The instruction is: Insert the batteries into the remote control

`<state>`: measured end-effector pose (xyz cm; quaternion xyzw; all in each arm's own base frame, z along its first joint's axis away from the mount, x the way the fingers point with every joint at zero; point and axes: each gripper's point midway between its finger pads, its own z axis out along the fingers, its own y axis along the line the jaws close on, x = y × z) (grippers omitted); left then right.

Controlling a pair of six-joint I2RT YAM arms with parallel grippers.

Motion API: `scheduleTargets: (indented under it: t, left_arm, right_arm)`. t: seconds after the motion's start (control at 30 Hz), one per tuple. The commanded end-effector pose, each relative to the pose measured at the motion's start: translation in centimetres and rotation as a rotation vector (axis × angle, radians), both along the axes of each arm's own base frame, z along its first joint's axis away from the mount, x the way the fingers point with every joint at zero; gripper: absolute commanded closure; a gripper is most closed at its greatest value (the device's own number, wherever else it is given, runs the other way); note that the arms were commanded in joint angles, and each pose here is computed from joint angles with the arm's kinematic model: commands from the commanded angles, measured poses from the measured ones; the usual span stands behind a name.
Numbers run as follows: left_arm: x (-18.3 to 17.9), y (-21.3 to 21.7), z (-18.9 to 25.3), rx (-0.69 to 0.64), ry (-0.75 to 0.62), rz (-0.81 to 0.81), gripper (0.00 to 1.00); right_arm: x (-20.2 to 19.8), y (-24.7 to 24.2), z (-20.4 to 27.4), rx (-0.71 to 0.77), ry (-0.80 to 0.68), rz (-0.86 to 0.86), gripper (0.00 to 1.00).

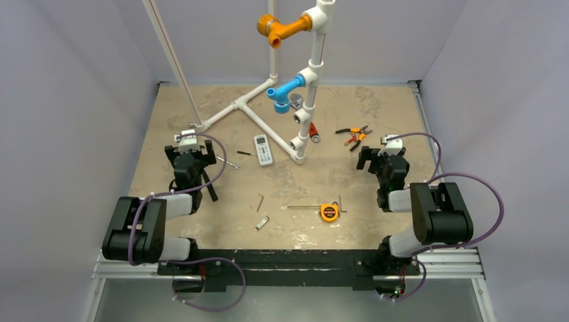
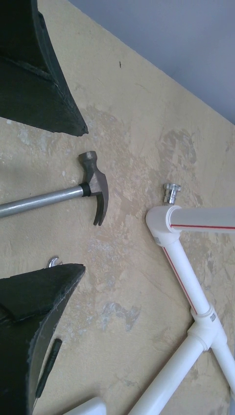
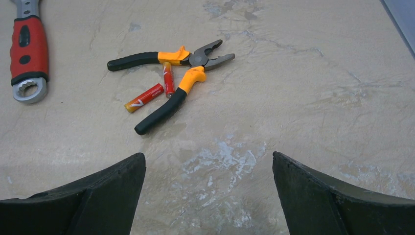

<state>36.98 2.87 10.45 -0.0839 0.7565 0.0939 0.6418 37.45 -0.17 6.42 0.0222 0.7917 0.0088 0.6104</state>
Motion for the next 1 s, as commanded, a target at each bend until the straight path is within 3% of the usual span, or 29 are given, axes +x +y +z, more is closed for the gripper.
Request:
scheduleTargets:
  t: [0.0, 0.2, 0.4, 0.5, 0.77, 0.87, 0.97]
  left_arm:
    - [0.7, -1.0, 2.1, 0.026, -0.059, -0.076, 0.00]
    - [-0.8, 0.6, 5.9, 0.051, -0.050, 0.125, 0.00]
    - [-2.1, 1.2, 8.9, -0.067, 0.013, 0.262, 0.00]
    - [-2.9, 1.0, 8.6, -0.196, 0.047, 0.318, 0.00]
    - [-2.4, -2.6, 8.4, -0.387, 0.106, 0.189, 0.00]
    - [-1.8, -4.6, 7.8, -0.495, 0.129, 0.135, 0.00]
    - [-1.7, -5.3, 7.5, -0.522, 0.167, 0.131, 0.00]
  right_arm:
    - [0.9, 0.0, 1.4, -0.010, -0.047, 0.008, 0.01]
    - [0.9, 0.0, 1.4, -0.009, -0.047, 0.009, 0.01]
    - [0.8, 0.0, 1.5, -0.009, -0.054, 0.008, 0.01]
    - [0.8, -0.3, 1.4, -0.010, -0.048, -0.009, 0.01]
    - [1.0, -0.6, 2.6, -0.006, -0.034, -0.032, 0.01]
    - [1.4, -2.4, 4.3, 0.083, 0.086, -0.204, 0.01]
    - [0.6, -2.9, 5.1, 0.173, 0.160, -0.301, 0.01]
